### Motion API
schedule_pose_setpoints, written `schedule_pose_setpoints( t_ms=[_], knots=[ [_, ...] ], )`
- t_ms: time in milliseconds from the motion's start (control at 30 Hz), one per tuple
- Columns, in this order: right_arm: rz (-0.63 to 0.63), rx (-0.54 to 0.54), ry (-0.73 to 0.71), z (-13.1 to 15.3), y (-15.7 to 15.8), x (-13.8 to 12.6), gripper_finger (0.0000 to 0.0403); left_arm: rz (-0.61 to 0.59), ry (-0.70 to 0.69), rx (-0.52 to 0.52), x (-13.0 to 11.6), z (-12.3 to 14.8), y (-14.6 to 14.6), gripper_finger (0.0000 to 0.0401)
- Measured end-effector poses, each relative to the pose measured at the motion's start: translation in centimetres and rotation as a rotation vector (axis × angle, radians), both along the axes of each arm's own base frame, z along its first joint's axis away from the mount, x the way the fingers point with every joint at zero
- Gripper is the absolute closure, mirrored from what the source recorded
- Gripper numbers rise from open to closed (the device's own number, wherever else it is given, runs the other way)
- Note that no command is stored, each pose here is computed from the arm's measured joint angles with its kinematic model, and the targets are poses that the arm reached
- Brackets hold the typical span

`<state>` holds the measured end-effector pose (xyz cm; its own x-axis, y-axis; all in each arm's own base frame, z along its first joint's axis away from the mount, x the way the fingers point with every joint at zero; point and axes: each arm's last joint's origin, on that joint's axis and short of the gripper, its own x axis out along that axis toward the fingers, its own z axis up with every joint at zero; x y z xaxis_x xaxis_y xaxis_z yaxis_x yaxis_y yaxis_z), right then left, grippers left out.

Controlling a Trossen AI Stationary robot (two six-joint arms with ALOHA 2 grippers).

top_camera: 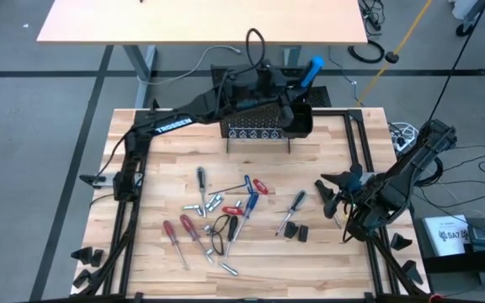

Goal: Hang tools onto peg board
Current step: Hang the blue flat screwdriver onto the peg board

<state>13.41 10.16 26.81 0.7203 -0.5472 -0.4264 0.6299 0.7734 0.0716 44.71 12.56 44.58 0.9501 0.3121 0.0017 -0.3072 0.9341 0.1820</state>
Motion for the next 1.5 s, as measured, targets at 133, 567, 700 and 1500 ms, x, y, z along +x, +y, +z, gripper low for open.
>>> schedule_pose_setpoints(
  t_ms=[133, 567, 700, 1500],
  knots=[
    [0.008, 0.003, 0.018, -0.1, 0.0, 0.0, 0.0248, 0.027, 0.01, 0.046, 0.1, 0.0, 0.1, 0.0276],
    [0.006, -0.001, 0.015, -0.1, 0.0, 0.0, 0.0248, 0.108, -0.015, 0.063, 0.4, 0.0, -0.1, 0.0277],
    [-0.01, -0.014, -0.003, 0.0, -0.1, 0.1, 0.0248, 0.135, -0.01, 0.072, 1.1, -0.6, -0.5, 0.0277],
    [-0.08, -0.1, -0.235, 1.9, -1.2, -0.4, 0.0248, 0.186, 0.057, 0.178, 1.3, -0.6, -1.9, 0.0277]
  ],
)
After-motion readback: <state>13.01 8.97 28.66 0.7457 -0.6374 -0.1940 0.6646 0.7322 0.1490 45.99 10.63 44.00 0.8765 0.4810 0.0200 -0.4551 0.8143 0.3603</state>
